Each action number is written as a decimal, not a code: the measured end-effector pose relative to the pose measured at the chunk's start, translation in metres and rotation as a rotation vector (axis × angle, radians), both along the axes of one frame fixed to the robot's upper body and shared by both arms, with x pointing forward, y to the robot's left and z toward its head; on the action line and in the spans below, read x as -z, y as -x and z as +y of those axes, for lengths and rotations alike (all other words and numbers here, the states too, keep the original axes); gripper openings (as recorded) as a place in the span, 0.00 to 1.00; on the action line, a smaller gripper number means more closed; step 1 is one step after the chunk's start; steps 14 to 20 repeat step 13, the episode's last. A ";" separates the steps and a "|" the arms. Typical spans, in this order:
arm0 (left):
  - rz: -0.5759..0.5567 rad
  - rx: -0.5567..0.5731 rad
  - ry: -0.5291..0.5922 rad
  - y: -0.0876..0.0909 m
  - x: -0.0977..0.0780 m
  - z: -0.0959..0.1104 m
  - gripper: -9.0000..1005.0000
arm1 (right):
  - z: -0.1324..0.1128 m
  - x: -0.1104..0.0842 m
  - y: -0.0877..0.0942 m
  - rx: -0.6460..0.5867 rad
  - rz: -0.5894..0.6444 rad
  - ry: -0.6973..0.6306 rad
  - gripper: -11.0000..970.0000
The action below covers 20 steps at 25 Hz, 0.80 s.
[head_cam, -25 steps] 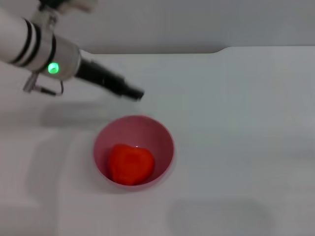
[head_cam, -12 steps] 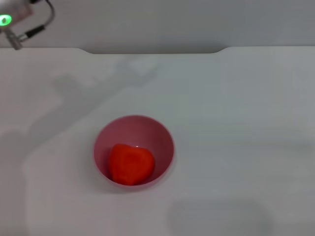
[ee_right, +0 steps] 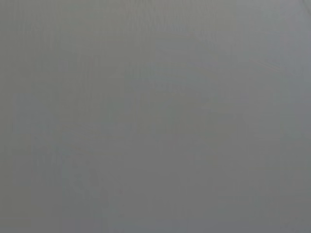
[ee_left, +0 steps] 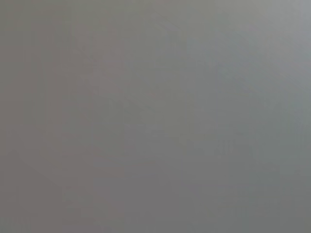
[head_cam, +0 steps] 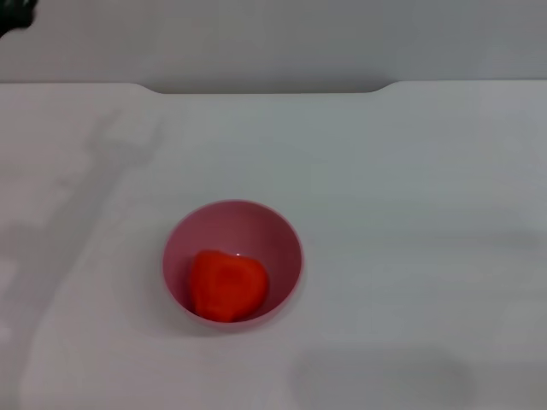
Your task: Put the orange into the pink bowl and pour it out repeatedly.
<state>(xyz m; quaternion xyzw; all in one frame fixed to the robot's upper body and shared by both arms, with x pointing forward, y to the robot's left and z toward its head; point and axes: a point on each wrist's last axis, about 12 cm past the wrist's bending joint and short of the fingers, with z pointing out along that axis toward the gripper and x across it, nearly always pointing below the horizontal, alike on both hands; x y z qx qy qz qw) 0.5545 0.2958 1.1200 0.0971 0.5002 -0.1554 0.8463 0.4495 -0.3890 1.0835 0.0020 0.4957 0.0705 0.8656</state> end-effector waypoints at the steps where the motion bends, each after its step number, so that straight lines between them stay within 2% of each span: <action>1: 0.026 -0.069 -0.009 0.005 0.011 0.008 0.78 | -0.001 0.001 0.000 0.014 0.004 0.009 0.61; 5: 0.109 -0.230 -0.038 0.024 0.039 0.030 0.78 | -0.009 0.004 0.001 0.099 0.029 0.030 0.61; 8: 0.162 -0.293 -0.044 0.036 0.053 0.040 0.78 | -0.016 0.007 0.002 0.148 0.054 0.018 0.61; 12: 0.195 -0.319 -0.040 0.044 0.061 0.047 0.78 | -0.017 0.008 0.000 0.171 0.057 0.018 0.61; 20: 0.195 -0.319 -0.040 0.044 0.061 0.047 0.78 | -0.016 0.008 -0.001 0.174 0.057 0.022 0.61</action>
